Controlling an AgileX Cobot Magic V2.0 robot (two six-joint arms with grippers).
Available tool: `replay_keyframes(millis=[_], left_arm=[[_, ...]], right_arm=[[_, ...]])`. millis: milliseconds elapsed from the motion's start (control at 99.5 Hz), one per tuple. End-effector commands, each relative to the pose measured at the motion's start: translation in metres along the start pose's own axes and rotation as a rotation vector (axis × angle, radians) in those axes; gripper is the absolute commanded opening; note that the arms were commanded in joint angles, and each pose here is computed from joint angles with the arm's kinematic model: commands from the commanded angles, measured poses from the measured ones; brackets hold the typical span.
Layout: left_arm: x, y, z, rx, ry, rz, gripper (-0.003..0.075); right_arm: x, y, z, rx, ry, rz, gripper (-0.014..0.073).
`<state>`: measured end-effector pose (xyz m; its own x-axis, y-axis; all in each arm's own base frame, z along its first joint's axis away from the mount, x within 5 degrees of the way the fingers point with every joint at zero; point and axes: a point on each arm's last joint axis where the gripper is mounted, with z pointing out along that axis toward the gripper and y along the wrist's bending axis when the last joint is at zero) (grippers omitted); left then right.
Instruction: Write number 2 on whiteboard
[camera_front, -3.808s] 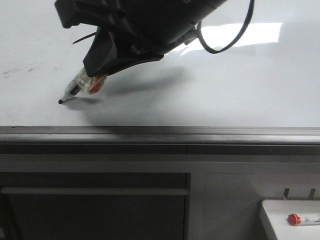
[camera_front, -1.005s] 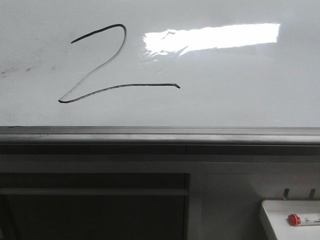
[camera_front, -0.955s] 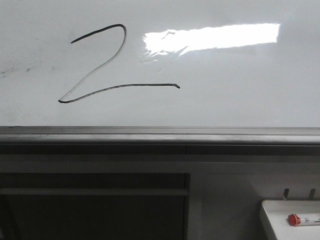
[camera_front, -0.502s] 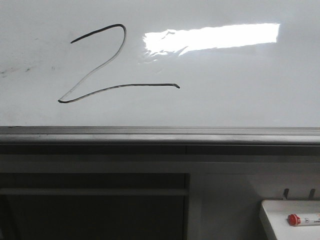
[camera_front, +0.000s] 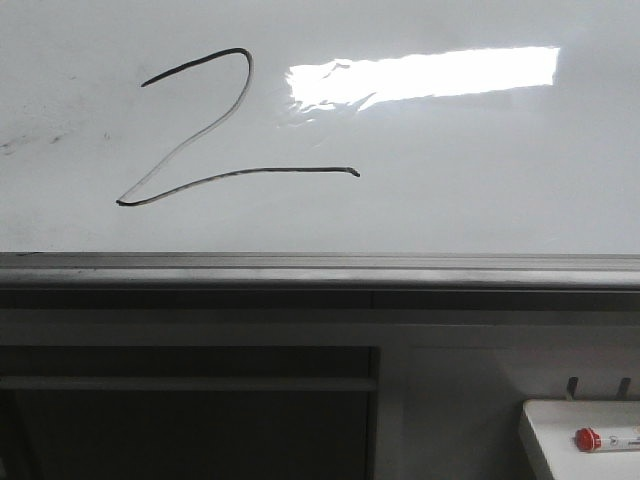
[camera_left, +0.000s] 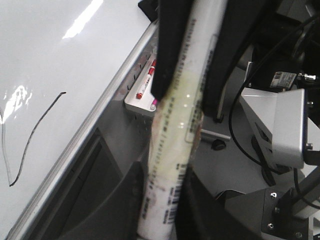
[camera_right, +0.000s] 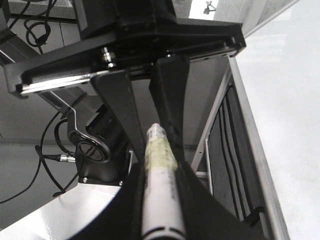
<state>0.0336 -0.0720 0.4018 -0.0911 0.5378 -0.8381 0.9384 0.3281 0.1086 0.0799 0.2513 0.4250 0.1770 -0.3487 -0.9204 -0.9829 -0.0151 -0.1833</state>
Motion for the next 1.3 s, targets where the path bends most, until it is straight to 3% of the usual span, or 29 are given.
replay_keyframes(millis=[0,251,352,472,543,603,824,934,985,1055,1196,1286], left_arm=[[-0.015,0.004,-0.004,-0.035,-0.102,-0.034,-0.002],[-0.015,0.004,-0.004,-0.035,-0.102,-0.034,-0.002],[-0.015,0.004,-0.004,-0.037,-0.104,-0.034,-0.002],[-0.016,0.006,-0.004,-0.054,-0.117,-0.034,-0.002],[-0.017,0.007,-0.005,-0.069,-0.13,-0.034,-0.002],[-0.018,0.009,-0.004,-0.086,-0.144,-0.036,-0.002],[-0.012,0.024,0.007,-0.184,-0.201,-0.126,-0.002],[-0.001,0.042,0.02,-0.32,-0.26,-0.228,-0.002],[0.006,0.051,0.026,-0.394,-0.303,-0.281,-0.002],[0.017,0.064,0.033,-0.499,-0.386,-0.369,-0.002],[0.042,0.085,0.045,-0.692,-0.52,-0.485,-0.002],[0.055,0.095,0.056,-0.764,-0.521,-0.505,-0.002]], right_arm=[[-0.016,-0.001,-0.012,0.037,-0.085,-0.008,-0.006],[-0.016,0.0,-0.011,0.025,-0.082,-0.001,-0.0034],[-0.016,-0.001,-0.012,0.028,-0.084,-0.001,0.0139],[-0.019,-0.004,-0.012,0.063,-0.112,0.0,0.0467],[-0.023,-0.007,-0.017,0.106,-0.149,-0.002,0.0571],[-0.025,-0.013,-0.023,0.155,-0.181,-0.001,0.0593],[-0.034,-0.029,-0.073,0.338,-0.274,-0.009,0.0587],[-0.034,-0.032,-0.101,0.416,-0.298,0.005,0.0556],[-0.033,-0.031,-0.113,0.449,-0.311,0.022,0.0498],[-0.029,-0.03,-0.126,0.485,-0.311,0.044,0.0353],[-0.011,-0.021,-0.141,0.506,-0.249,0.074,-0.0079],[0.005,-0.016,-0.143,0.504,-0.206,0.136,-0.0066]])
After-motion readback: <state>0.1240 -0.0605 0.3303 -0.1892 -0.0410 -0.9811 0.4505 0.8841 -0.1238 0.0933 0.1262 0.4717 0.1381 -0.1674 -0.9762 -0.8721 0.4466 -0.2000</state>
